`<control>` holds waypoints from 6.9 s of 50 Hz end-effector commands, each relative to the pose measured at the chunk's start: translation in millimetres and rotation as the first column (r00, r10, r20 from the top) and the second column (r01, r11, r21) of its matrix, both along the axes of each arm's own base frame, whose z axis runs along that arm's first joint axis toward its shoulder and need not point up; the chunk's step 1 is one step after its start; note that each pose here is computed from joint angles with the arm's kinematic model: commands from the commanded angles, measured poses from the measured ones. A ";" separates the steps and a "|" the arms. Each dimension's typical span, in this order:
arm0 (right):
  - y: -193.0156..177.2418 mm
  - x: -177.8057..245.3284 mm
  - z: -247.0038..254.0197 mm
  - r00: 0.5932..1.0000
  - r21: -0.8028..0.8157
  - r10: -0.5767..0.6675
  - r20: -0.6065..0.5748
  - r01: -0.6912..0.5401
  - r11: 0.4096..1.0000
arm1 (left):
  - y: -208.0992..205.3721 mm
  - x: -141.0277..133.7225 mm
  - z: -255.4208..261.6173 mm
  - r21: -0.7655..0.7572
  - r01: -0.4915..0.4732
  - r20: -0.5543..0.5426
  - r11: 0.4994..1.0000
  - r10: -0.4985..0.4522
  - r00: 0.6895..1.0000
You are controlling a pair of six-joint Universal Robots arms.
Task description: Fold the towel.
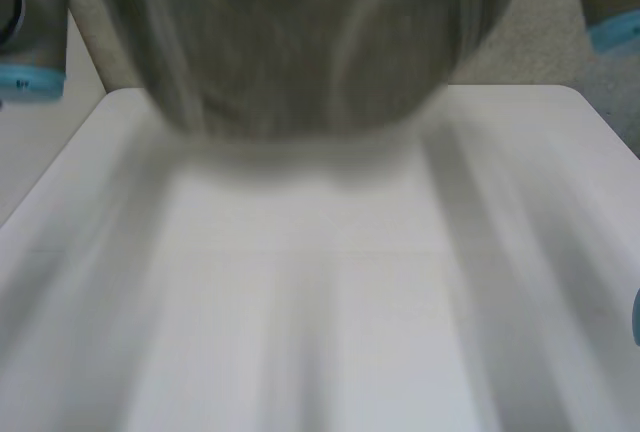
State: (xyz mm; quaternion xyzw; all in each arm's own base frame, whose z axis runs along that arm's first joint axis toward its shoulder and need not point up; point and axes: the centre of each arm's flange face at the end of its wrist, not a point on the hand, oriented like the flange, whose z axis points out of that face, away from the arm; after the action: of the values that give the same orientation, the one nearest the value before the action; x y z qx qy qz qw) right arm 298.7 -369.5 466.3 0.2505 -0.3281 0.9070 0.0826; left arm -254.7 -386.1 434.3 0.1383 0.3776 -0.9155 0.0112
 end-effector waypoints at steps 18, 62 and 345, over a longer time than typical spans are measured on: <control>-27.5 15.6 -209.4 0.954 0.599 0.149 -0.262 0.040 0.800 | -29.2 2.7 -209.8 0.395 0.035 0.052 0.918 -0.060 0.997; 114.0 -108.9 -186.0 0.781 0.855 0.406 -0.475 0.299 0.424 | 126.7 72.7 -210.3 0.698 0.024 0.318 0.715 -0.340 0.885; 46.1 -113.1 -346.0 0.943 0.873 0.047 -0.328 0.284 0.396 | 86.6 44.8 -249.6 0.684 0.115 0.050 0.720 -0.205 0.978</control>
State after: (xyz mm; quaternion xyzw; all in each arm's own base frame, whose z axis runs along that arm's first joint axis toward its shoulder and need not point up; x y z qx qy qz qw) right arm 187.5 -318.2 127.9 0.3663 -0.7640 0.5290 0.0464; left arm -210.4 -300.5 186.1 0.2194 0.6699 -0.7028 -0.0956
